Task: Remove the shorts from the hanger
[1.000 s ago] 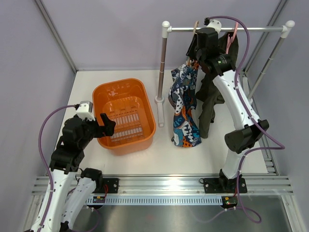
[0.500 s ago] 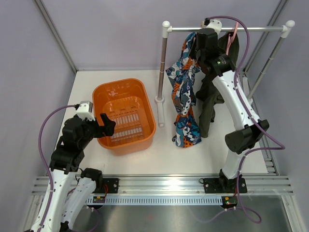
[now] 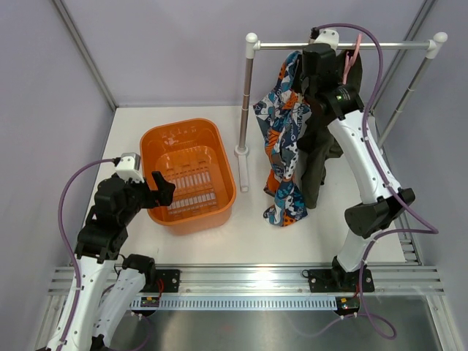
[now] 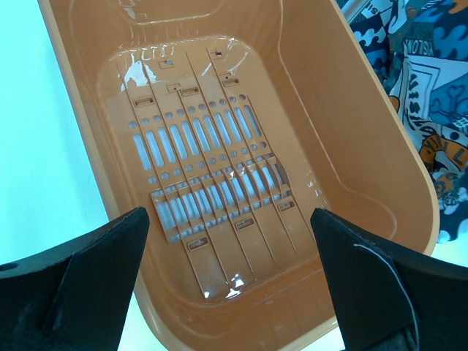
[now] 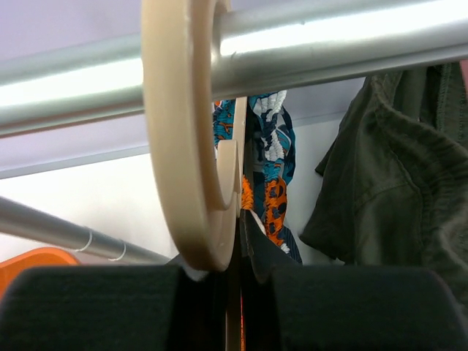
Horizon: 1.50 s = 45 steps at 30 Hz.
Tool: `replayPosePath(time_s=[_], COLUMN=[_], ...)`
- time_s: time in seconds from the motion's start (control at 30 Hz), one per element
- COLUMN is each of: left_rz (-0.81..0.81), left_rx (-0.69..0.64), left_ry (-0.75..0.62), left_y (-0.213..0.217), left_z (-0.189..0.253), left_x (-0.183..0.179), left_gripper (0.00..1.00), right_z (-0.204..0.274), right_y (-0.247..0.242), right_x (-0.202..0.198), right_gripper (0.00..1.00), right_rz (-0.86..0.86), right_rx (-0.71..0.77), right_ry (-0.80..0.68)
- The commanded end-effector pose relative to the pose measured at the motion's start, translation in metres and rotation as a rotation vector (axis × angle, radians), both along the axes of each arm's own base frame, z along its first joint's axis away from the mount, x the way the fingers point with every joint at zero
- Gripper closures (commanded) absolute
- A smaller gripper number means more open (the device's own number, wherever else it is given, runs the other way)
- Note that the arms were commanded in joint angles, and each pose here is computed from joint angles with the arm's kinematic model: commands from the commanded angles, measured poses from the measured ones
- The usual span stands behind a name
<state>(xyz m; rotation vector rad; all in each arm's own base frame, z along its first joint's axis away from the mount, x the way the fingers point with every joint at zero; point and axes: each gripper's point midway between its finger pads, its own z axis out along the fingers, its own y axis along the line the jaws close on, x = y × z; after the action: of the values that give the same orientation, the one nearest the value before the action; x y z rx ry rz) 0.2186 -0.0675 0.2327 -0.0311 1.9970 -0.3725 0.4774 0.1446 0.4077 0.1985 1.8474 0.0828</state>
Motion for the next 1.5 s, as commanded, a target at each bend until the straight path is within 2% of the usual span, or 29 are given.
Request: replayPosePath(time_s=[0.0, 0.27, 0.5, 0.63, 0.7, 0.9, 0.97, 1.03, 1.07, 1.1, 1.2, 1.23, 1.47], left_rz=[-0.001, -0.007, -0.053, -0.095, -0.123, -0.194, -0.229, -0.248, -0.259, -0.260, -0.263, -0.262, -0.263], left_rx=[-0.006, -0.005, -0.021, -0.077, -0.115, -0.129, -0.106, -0.115, -0.093, -0.118, -0.138, -0.163, -0.143], left_ry=[-0.029, -0.032, -0.047, -0.093, -0.150, -0.211, -0.189, -0.211, -0.180, -0.211, -0.210, -0.232, -0.207], left_y=[-0.001, -0.001, -0.010, -0.022, -0.032, -0.084, -0.117, -0.139, -0.160, -0.170, -0.203, -0.208, -0.262], left_z=[0.004, 0.005, 0.013, 0.039, 0.071, 0.127, 0.126, 0.146, 0.138, 0.156, 0.160, 0.177, 0.180], left_x=[0.005, 0.005, 0.005, 0.011, 0.014, 0.033, 0.042, 0.048, 0.055, 0.059, 0.074, 0.078, 0.103], left_gripper=[0.01, 0.01, 0.01, 0.01, 0.01, 0.01, 0.01, 0.01, 0.01, 0.01, 0.01, 0.01, 0.04], right_z=[0.067, 0.080, 0.055, 0.054, 0.051, 0.036, 0.030, 0.020, 0.016, 0.010, -0.001, -0.003, -0.002], right_y=[-0.004, -0.007, 0.000, -0.001, 0.002, 0.012, 0.016, 0.024, 0.023, 0.026, 0.031, 0.036, 0.032], right_x=[-0.033, -0.058, -0.091, -0.130, -0.150, -0.192, -0.199, -0.206, -0.206, -0.207, -0.210, -0.214, -0.221], right_gripper=[1.00, 1.00, 1.00, 1.00, 1.00, 1.00, 1.00, 1.00, 1.00, 1.00, 1.00, 1.00, 1.00], right_rz=[0.048, 0.096, 0.196, 0.260, 0.300, 0.371, 0.379, 0.395, 0.385, 0.389, 0.388, 0.397, 0.362], right_rx=[0.051, 0.064, 0.094, 0.131, 0.146, 0.172, 0.187, 0.189, 0.182, 0.179, 0.168, 0.168, 0.145], right_ry=[-0.145, -0.155, -0.072, -0.068, -0.063, -0.032, -0.021, 0.003, 0.007, 0.019, 0.044, 0.050, 0.043])
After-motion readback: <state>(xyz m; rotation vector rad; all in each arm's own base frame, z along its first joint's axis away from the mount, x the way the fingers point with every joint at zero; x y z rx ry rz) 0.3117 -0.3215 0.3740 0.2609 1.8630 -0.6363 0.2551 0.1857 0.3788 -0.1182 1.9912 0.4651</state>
